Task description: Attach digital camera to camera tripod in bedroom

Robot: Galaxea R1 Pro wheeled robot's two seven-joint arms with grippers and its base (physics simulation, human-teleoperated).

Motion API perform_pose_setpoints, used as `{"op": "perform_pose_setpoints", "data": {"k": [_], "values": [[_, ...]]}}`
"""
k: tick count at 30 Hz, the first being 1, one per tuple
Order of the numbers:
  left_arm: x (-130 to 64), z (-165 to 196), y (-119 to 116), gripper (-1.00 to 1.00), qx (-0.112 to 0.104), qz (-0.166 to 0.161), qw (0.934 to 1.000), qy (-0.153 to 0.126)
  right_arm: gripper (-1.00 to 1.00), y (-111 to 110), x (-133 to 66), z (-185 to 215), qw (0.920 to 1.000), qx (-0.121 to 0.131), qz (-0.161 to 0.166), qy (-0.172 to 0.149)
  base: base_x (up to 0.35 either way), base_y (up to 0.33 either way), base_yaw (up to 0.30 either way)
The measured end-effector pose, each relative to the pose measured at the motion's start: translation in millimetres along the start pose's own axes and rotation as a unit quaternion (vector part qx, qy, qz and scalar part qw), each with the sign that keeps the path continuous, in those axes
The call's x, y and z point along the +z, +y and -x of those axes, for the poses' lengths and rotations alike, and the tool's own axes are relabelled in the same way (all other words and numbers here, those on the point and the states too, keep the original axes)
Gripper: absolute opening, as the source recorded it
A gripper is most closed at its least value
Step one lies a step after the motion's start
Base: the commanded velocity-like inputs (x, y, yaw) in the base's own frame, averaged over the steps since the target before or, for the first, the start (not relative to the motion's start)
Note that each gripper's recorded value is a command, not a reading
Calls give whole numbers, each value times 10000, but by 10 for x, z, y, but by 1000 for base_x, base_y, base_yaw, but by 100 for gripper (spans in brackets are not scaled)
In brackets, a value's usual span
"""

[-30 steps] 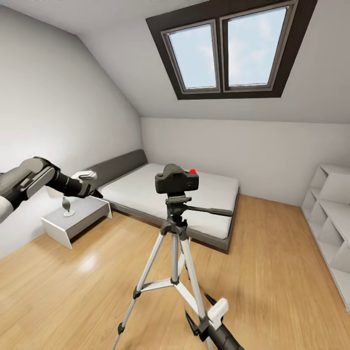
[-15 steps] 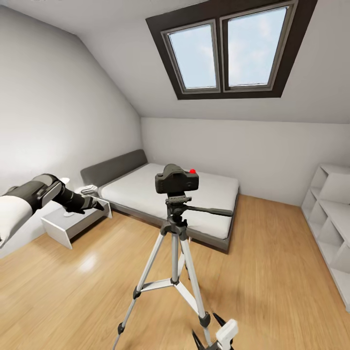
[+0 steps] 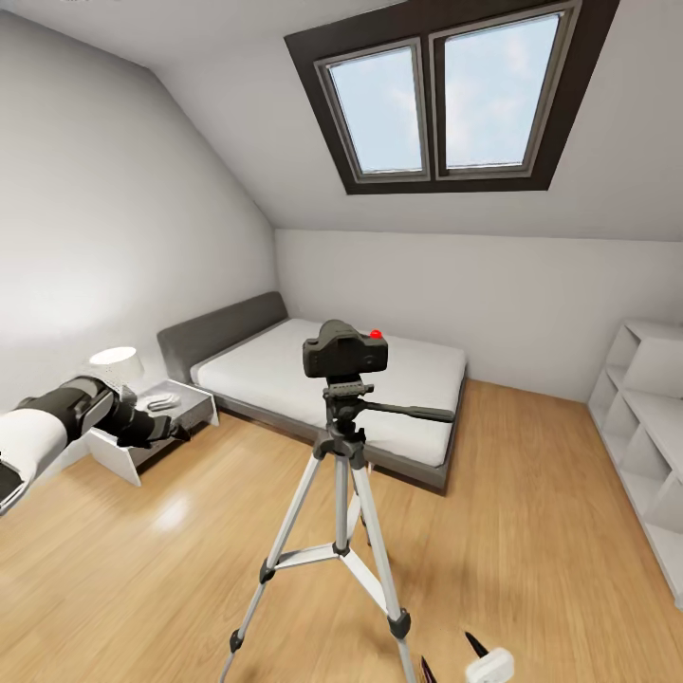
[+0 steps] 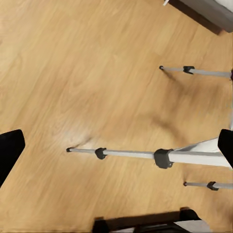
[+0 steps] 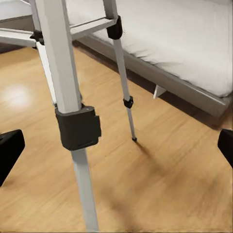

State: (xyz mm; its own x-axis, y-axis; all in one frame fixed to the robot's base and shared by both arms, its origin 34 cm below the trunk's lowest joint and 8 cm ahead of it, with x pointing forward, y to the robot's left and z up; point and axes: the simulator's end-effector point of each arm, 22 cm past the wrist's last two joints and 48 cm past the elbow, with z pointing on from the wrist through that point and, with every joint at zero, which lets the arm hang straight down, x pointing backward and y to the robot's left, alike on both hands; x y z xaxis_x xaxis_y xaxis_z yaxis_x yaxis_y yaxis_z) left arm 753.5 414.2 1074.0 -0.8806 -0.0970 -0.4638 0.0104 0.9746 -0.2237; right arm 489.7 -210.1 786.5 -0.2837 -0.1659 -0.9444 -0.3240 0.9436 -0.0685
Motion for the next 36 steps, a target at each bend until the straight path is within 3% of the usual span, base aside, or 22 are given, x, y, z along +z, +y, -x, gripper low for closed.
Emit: {"op": "perform_pose_setpoints", "data": {"k": [4,5,12,13,19,25,29,36], "values": [[170,-284,202,100,-50,302,9993,215,100,-186,-166,-195,9995,-60,-206,233,0,0,0],[242,-433,328,100,-53,520,9981,337,100,-249,-278,-344,9986,-70,-275,442,0,0,0],[447,-923,669,100,-98,1148,9907,720,100,-333,-722,-1025,9860,-32,-430,1613,0,0,0],[470,-1015,745,100,-96,1291,9884,796,100,-370,-854,-1212,9788,-19,-520,1983,0,0,0],[587,-1481,1002,100,-106,1708,9785,1152,100,-530,-1313,-1742,9444,-51,-951,3146,0,0,0],[693,-2002,1196,100,-96,1996,9676,1545,100,-623,-1704,-2055,9112,-164,-1236,3926,0,0,0],[750,-2341,1272,100,-102,2078,9613,1804,100,-619,-1874,-2163,8992,-196,-1282,4179,0,0,0],[853,-3057,1351,100,-107,2121,9490,2331,100,-548,-2120,-2302,8867,-204,-1259,4445,0,0,0]]}}
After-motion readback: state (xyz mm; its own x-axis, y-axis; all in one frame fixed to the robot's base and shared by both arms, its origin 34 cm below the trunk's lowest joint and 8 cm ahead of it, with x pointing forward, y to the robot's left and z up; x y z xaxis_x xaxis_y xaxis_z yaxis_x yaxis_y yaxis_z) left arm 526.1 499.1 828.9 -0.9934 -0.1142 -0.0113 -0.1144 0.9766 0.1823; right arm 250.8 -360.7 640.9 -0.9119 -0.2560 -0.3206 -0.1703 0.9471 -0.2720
